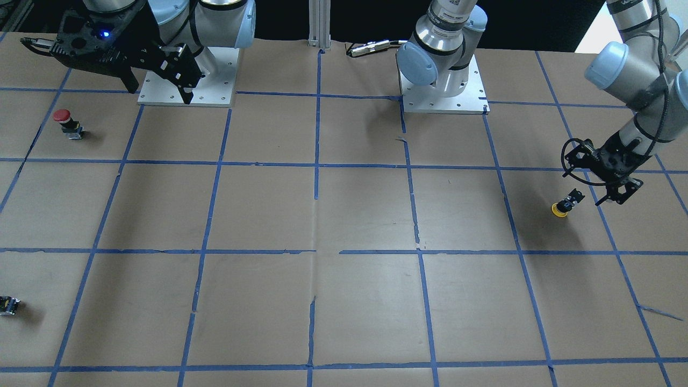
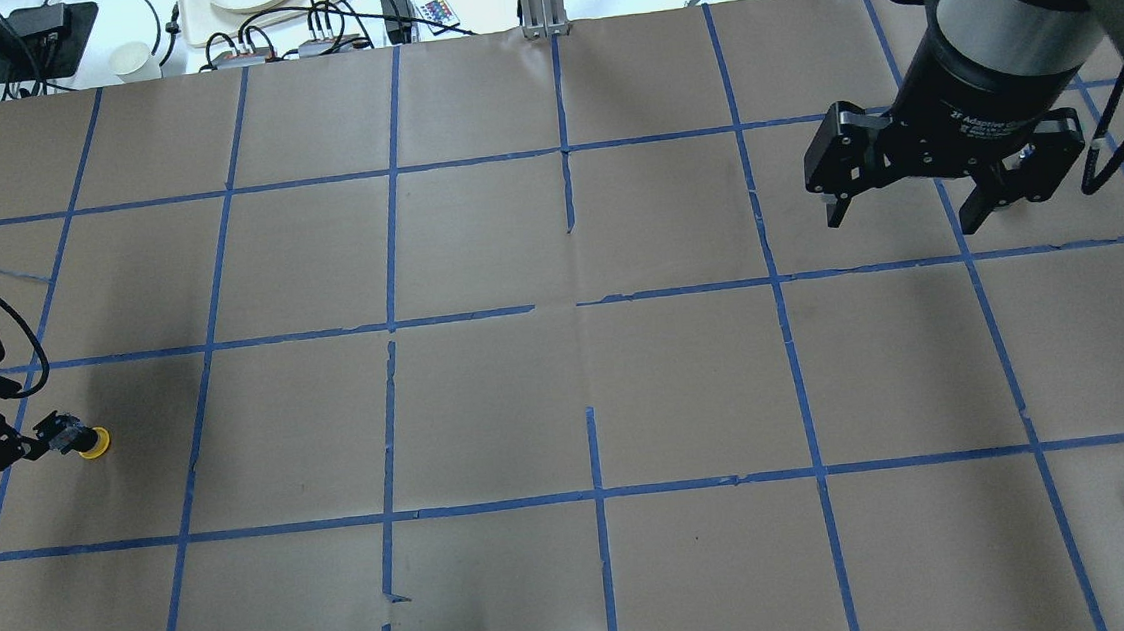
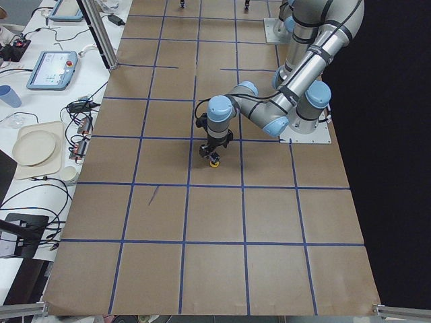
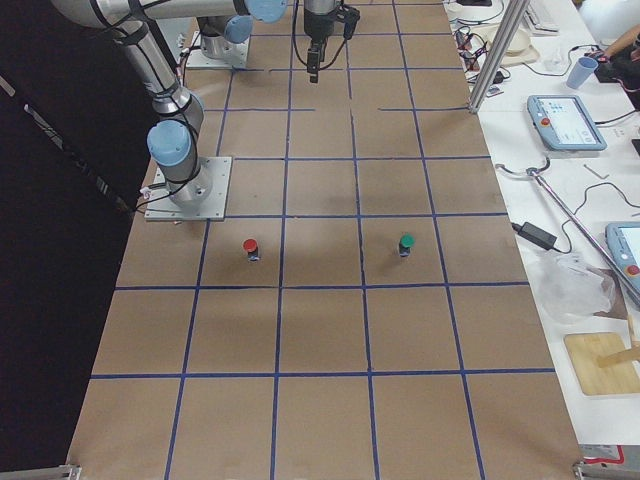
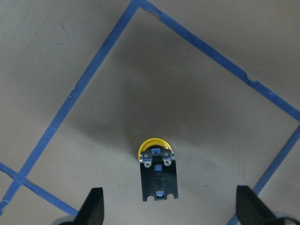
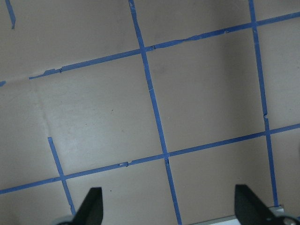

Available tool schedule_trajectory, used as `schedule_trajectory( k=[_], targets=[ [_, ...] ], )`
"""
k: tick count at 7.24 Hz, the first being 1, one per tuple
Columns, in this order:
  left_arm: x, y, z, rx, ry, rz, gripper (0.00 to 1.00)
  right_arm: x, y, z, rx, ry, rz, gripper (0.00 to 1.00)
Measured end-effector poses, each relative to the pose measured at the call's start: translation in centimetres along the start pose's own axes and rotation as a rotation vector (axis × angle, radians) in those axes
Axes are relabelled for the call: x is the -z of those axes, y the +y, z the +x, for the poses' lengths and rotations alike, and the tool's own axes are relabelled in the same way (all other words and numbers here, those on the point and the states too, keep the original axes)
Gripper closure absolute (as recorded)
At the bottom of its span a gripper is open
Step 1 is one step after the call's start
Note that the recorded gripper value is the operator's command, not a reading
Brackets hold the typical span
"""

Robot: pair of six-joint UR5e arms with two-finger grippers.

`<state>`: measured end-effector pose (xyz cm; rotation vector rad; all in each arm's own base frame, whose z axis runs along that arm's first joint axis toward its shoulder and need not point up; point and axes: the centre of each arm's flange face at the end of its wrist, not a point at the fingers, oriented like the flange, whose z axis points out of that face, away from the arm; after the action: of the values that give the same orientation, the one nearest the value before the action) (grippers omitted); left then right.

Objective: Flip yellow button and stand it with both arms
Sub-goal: 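Close the left gripper on the yellow button's black base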

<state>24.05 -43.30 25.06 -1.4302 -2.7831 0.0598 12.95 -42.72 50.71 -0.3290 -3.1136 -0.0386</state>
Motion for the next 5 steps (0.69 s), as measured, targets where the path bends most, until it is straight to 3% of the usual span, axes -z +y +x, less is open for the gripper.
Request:
schedule_trajectory(
  k=[3, 5],
  targets=[
    [-1.6, 0.2, -0.2, 0.021, -0.007, -0.004, 0.10, 0.0, 0.0, 0.0, 0.000, 0.000, 0.000, 0.00],
    [-1.9, 0.2, -0.3, 0.041, -0.005, 0.001, 0.27, 0.0, 0.0, 0.0, 0.000, 0.001, 0.000, 0.00]
  ],
)
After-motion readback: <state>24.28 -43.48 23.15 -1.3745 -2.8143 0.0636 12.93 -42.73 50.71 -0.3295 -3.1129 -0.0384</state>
